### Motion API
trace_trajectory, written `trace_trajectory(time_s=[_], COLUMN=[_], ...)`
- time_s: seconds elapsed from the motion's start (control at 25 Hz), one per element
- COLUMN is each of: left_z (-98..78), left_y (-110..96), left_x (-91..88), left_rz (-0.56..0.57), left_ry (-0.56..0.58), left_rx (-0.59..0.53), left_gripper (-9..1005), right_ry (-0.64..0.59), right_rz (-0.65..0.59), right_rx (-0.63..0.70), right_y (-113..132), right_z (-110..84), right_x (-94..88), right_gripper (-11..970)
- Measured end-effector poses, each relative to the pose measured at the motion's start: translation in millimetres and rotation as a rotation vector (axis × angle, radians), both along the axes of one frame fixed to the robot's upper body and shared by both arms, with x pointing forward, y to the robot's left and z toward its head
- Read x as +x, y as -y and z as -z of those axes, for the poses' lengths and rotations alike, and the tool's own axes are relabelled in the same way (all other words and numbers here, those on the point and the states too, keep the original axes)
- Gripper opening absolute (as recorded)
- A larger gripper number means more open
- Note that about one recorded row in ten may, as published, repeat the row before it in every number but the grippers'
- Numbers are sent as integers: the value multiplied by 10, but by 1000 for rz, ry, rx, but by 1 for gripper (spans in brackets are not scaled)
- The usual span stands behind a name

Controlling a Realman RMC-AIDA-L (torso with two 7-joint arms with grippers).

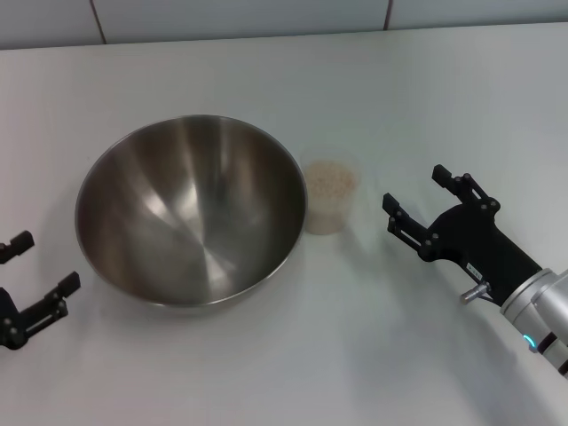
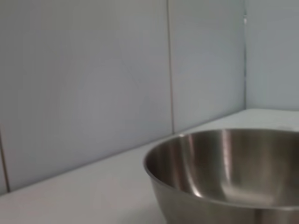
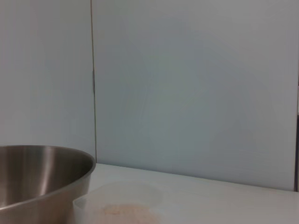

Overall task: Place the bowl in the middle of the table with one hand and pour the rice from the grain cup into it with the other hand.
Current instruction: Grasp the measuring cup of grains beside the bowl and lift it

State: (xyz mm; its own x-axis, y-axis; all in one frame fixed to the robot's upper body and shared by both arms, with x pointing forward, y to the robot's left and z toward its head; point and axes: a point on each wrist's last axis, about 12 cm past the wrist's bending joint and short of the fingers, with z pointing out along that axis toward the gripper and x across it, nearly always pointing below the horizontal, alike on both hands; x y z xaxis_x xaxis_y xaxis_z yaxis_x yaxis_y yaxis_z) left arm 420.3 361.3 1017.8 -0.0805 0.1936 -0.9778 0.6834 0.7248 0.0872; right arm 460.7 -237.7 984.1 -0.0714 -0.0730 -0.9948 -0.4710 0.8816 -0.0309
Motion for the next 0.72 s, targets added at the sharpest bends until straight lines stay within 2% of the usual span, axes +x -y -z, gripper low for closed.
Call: trace_trajectory(time_s=[0.4, 0.72], left_z=[22, 15], left_y=[-38, -49], left_x=[-76, -86], left_rz=[2, 7], left_ry=[-25, -34], left_rx=[2, -8], left_gripper=[802, 802], right_ry=[-18, -29], right_rz=[-11, -5], right_rx=[1, -15], right_y=[-73, -97], right_z=[-4, -23], right_x=[67, 197], right_gripper=[827, 826])
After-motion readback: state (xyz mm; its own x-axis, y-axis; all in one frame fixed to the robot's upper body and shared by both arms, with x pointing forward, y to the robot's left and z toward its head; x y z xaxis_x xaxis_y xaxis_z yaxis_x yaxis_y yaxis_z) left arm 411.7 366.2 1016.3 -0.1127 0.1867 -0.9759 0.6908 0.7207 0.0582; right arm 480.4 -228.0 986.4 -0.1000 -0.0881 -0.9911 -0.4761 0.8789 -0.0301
